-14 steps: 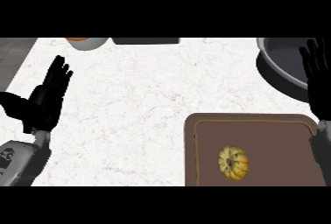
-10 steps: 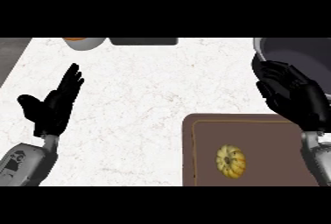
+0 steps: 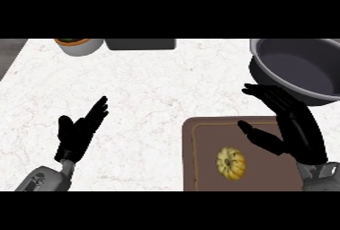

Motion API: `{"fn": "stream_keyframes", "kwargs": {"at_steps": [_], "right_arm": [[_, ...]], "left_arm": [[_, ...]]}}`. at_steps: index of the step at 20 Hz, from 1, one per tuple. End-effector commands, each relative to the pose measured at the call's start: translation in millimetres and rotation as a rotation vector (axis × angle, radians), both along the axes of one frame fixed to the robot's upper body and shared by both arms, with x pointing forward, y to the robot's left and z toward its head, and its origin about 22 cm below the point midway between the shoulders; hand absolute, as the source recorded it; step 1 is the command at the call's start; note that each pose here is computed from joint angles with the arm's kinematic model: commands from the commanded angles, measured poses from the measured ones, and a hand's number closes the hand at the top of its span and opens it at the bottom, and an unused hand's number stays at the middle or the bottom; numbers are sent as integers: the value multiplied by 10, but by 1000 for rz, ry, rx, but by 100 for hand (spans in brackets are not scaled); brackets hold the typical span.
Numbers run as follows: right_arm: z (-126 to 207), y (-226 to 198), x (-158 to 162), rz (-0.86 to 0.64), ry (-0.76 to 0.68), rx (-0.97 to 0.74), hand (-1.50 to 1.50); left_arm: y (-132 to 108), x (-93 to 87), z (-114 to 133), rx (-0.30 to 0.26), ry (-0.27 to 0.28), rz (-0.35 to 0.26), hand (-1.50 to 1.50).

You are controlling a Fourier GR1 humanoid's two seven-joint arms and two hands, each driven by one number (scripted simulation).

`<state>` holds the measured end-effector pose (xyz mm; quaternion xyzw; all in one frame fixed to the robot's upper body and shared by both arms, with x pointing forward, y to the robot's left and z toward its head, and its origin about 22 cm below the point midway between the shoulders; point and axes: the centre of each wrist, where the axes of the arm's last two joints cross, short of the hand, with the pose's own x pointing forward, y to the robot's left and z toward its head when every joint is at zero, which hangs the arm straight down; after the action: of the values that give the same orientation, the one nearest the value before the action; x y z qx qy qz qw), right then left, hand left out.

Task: Pick the squash from the tray and place it in the pot

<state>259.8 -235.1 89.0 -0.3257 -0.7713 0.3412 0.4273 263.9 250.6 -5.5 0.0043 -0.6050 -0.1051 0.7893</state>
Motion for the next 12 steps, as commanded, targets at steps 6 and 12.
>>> {"fn": "stream_keyframes", "kwargs": {"at_steps": [6, 12], "right_arm": [[-199, 914, -674, -50, 9, -193, -150], [-113, 1430, -1006, -256, 225, -240, -150]], "left_arm": [[79, -123, -119, -7, 42, -35, 0], [-80, -122, -183, -17, 42, -52, 0]]}}
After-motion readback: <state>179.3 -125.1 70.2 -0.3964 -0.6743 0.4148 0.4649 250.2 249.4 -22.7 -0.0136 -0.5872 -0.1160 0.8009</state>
